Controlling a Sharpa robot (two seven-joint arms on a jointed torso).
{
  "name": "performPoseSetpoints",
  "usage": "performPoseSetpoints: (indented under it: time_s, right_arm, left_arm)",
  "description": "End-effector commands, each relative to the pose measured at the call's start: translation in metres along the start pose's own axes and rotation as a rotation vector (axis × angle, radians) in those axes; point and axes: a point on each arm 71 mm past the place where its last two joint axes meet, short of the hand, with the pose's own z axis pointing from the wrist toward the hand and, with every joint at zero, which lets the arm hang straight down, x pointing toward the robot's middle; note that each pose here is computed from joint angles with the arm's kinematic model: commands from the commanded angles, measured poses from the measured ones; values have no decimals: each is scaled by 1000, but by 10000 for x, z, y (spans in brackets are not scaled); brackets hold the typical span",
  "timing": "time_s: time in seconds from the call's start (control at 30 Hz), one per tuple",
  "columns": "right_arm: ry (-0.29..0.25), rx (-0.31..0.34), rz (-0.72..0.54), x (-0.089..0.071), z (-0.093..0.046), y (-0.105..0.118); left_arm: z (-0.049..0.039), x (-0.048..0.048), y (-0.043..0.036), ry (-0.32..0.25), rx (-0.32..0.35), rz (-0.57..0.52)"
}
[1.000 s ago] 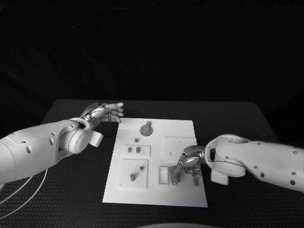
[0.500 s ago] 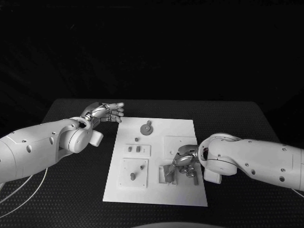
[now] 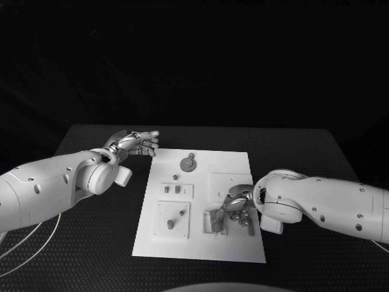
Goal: Assemble the parts on the task board
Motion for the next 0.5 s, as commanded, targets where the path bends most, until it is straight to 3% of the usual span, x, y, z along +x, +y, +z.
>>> performPoseSetpoints:
  time_s: [0.03,0.5]
  right_arm:
    - [4,16,-2,10,9,-7]
    - [9,13,-7,50,41,30]
  left_arm:
    - [-1,16,-9,15,4,1]
    - [-4,18,-9,16,3,2]
